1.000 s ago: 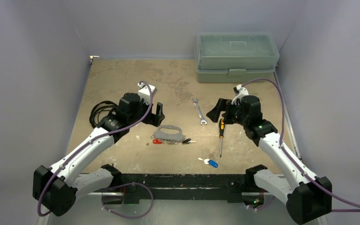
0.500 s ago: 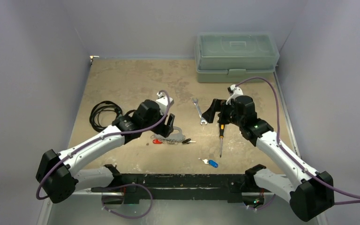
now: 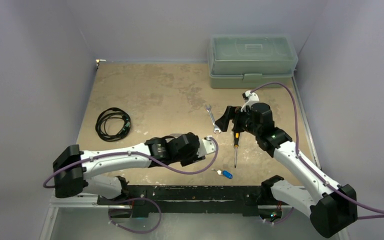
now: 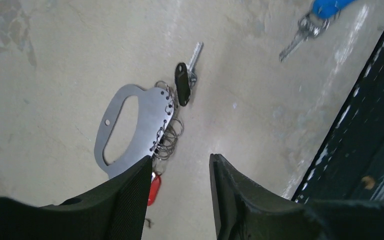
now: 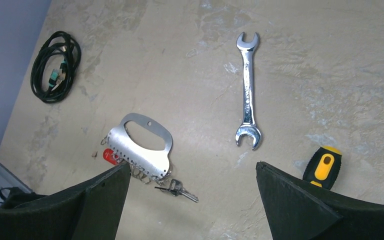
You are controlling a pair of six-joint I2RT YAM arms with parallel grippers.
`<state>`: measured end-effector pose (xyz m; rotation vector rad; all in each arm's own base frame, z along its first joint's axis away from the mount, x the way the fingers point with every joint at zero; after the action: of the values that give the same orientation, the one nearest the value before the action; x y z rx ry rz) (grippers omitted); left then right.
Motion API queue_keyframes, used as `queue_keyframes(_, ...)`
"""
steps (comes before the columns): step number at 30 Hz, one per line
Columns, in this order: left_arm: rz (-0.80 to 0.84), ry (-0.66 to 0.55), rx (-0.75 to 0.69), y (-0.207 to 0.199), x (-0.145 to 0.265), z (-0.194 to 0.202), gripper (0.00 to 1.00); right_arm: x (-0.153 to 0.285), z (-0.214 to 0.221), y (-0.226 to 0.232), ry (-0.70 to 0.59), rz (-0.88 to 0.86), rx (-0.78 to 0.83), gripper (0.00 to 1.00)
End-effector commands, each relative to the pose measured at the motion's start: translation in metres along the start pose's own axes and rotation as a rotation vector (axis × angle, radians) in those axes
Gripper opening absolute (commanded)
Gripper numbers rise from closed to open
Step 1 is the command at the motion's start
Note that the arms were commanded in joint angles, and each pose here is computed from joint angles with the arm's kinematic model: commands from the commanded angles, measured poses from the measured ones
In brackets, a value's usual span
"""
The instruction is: Put the keys on the keyring
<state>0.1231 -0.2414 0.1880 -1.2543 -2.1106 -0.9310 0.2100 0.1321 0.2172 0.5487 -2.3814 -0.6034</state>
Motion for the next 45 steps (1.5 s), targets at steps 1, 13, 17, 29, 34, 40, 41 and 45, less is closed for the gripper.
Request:
queue_keyframes(1, 0.109, 0.156, -0.387, 0.0, -0.008, 0.01, 0.44, 0.007, -0.011, 0.002, -0.086, 0.008, 0.048, 0.99)
queue_keyframes(13, 0.276, -0.009, -0.73, -0.002, -0.01, 0.032, 0.42, 0.025, -0.038, 0.01, -0.254, 0.055, 0.059, 0.99)
queue_keyframes(17, 0.318, -0.027, -0.688, 0.01, -0.025, 0.032, 0.4, 0.022, -0.04, 0.007, -0.257, 0.083, 0.061, 0.99)
queue_keyframes(29, 0.364, 0.037, -0.777, 0.016, -0.06, 0.037, 0.29, 0.024, -0.04, 0.008, -0.251, 0.064, 0.09, 0.99)
queue_keyframes(34, 0.332, 0.041, -0.815, 0.019, -0.066, 0.037, 0.29, 0.022, -0.038, 0.008, -0.246, 0.053, 0.087, 0.99)
queue_keyframes(40, 0.348, 0.1, -0.835, 0.026, -0.077, 0.043, 0.29, 0.021, -0.037, 0.007, -0.24, 0.051, 0.09, 0.99)
queue_keyframes(41, 0.345, 0.103, -0.837, 0.028, -0.078, 0.042, 0.29, 0.021, -0.036, 0.007, -0.241, 0.051, 0.09, 0.99)
queue_keyframes(45, 0.345, 0.115, -0.854, 0.034, -0.082, 0.04, 0.27, 0.02, -0.035, 0.006, -0.238, 0.053, 0.092, 0.99)
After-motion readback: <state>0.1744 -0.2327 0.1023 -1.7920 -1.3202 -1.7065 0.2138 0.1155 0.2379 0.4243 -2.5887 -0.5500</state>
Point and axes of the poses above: each gripper's point midway between its finger pads, its own x axis back along the fingers, its own y axis along the line the jaws close on, z = x × y, the point moved 9 cm from there along x, back along the fingers, and after that the axes turned 6 degrees about -x, right-handed, at the moved point
